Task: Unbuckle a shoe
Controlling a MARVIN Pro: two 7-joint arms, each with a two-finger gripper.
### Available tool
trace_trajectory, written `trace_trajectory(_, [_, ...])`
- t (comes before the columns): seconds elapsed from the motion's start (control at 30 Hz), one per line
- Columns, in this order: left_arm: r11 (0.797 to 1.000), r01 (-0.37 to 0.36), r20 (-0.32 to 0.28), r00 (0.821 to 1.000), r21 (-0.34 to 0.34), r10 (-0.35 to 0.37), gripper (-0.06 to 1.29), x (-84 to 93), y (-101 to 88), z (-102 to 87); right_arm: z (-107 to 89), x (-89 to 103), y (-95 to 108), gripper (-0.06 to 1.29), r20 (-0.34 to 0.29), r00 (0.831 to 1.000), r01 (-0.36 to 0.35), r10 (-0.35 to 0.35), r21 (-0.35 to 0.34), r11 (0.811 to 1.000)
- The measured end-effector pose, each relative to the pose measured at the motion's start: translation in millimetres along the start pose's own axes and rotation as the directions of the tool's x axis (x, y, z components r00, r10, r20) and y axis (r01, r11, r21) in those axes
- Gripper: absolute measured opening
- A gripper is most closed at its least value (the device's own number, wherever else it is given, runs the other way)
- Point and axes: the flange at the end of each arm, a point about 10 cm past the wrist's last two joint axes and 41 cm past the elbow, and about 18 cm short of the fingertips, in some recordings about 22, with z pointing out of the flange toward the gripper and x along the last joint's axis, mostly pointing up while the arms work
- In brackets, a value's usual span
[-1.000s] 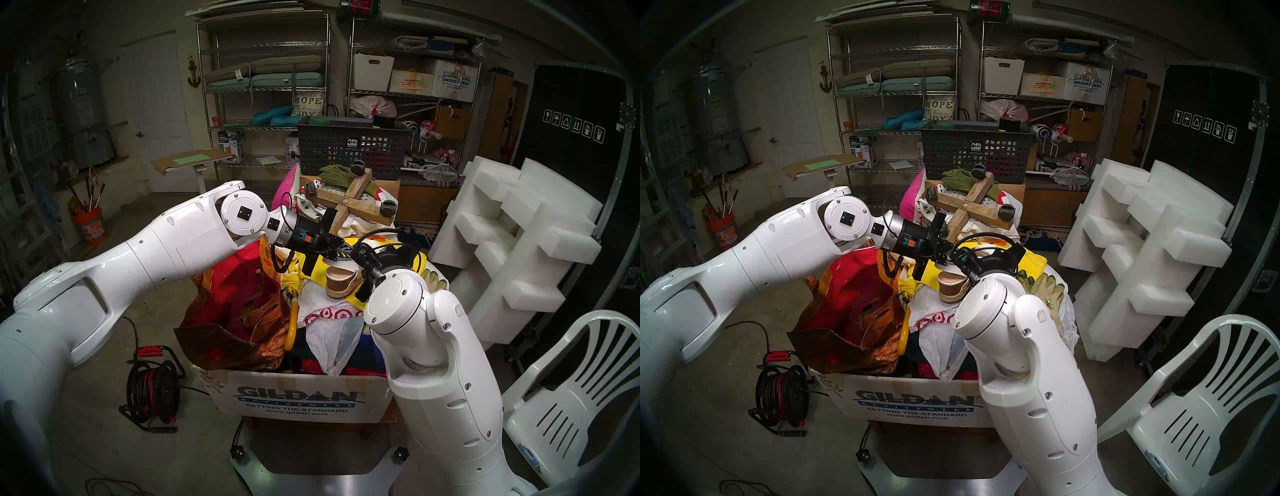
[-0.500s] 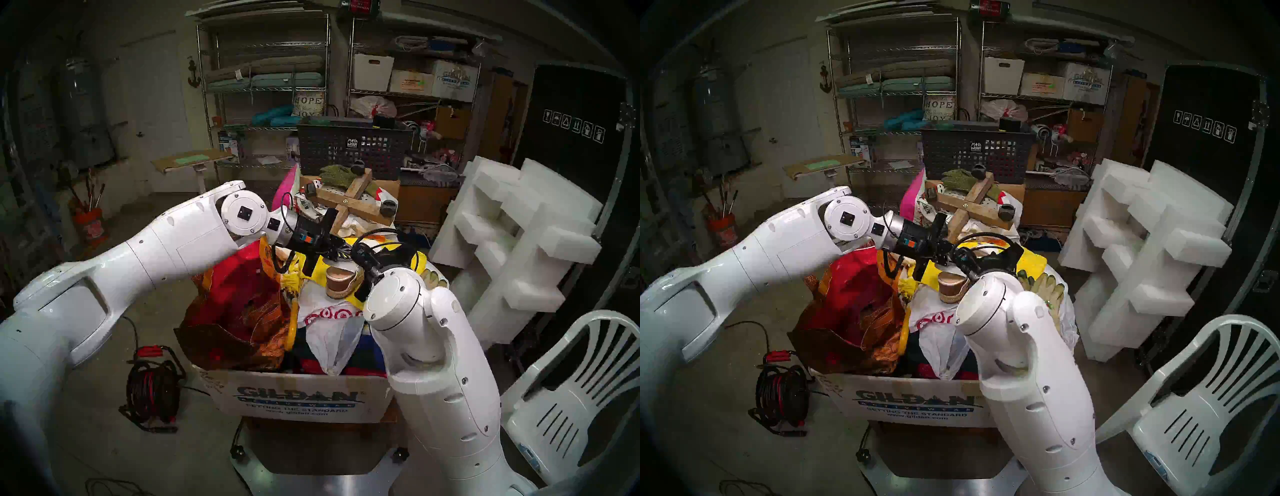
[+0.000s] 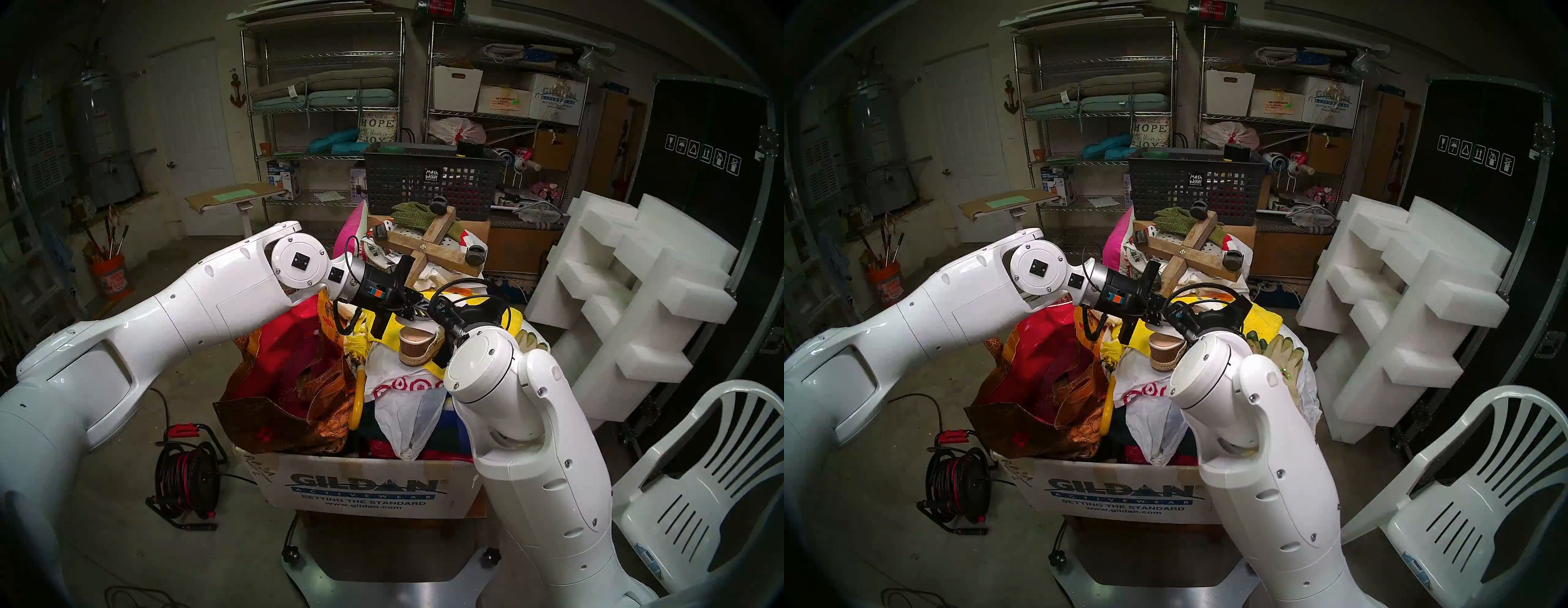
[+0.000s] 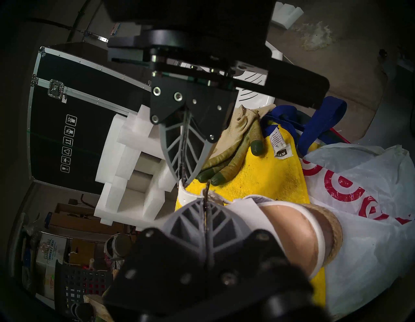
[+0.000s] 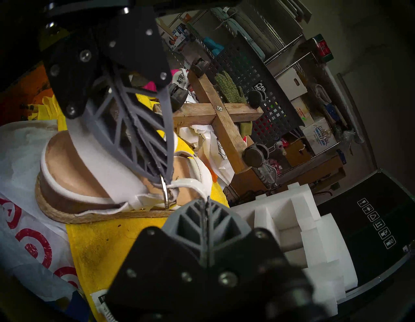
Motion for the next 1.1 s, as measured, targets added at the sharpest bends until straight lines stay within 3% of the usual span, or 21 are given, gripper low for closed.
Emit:
trace_trajectory(0.1, [1.0, 0.003, 0.006, 1.0, 0.004, -0.003, -0.02, -0.4, -1.5, -0.6, -0.8, 2.4, 1.2, -0.03, -0.004, 1.0, 0.002, -0.002, -0.012, 1.0])
trace_trajectory(0.43, [1.0, 0.003, 0.034, 0.999, 0.015, -0.004, 0.2, -3.0, -4.2, -2.0, -4.0, 6.5, 3.6, -0.03, -0.013, 1.0, 0.002, -0.002, -0.03, 1.0])
trace_trajectory(1.1, [0.997, 0.039, 0.103, 0.994, 0.065, -0.045, 0.21, -19.1, -7.5, -9.4, -9.9, 10.5, 6.4, -0.03, -0.018, 1.0, -0.009, 0.008, -0.041, 0.999])
